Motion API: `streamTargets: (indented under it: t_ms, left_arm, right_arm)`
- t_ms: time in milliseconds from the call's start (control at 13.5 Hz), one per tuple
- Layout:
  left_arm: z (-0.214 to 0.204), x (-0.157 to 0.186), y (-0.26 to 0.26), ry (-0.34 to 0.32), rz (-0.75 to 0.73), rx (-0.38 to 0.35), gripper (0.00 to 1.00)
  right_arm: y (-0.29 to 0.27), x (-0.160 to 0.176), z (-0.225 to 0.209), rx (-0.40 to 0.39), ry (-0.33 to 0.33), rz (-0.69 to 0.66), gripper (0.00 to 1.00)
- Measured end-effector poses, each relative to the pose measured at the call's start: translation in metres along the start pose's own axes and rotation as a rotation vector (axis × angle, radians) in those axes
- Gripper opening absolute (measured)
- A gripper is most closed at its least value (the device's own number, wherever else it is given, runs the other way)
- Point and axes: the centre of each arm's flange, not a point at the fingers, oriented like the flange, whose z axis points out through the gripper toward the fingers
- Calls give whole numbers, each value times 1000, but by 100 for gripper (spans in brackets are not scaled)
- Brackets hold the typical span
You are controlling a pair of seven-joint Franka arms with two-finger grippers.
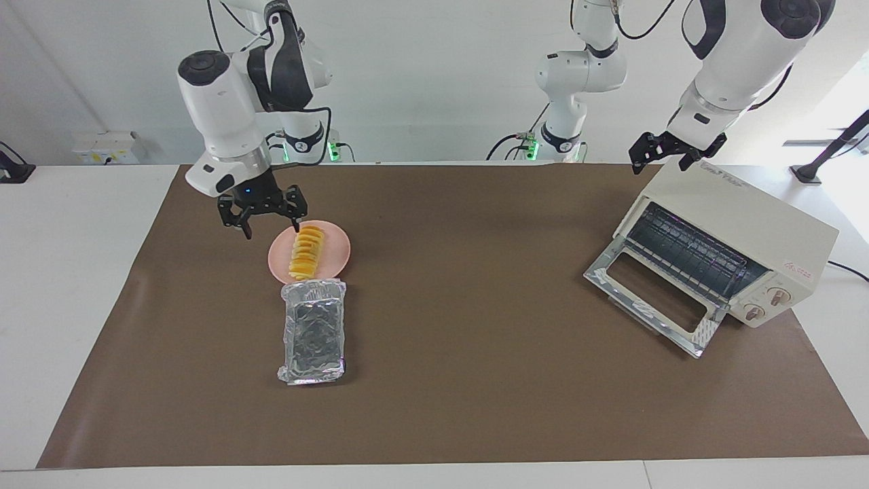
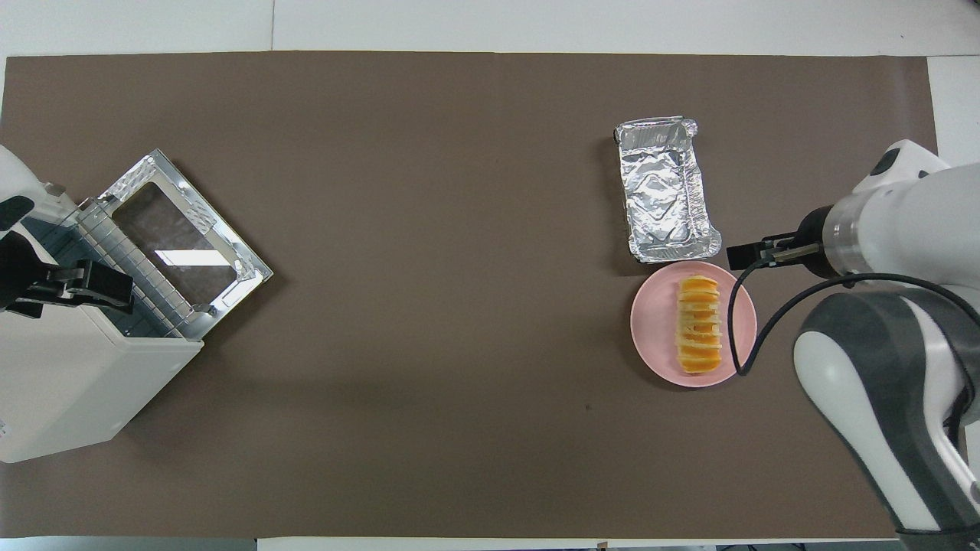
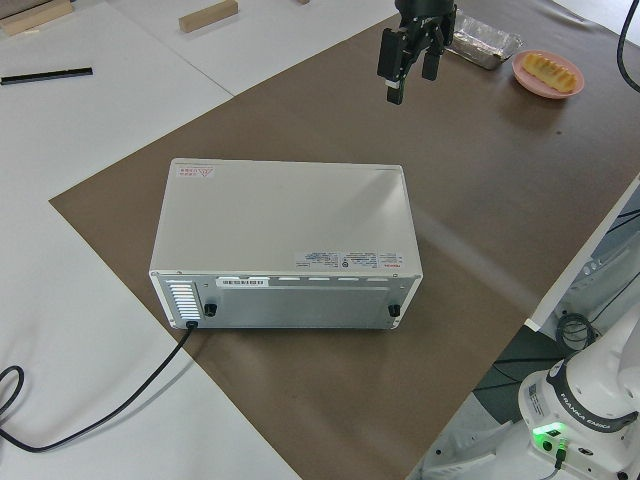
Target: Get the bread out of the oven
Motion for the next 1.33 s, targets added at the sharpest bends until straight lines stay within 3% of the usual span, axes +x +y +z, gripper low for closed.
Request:
streamTargets:
  t_ms: [444,1037,1333]
  left_arm:
    - [0,0,0,0,0,0,100]
    - [0,0,0,0,0,0,100]
    - [0,0,0,0,0,0,100]
  right_arm:
    - [61,-3,-77,-4,-36,11,100]
    - [55,-4,-129,-5,-34,2,100]
    - [52,-15,-156,7,-94,2,100]
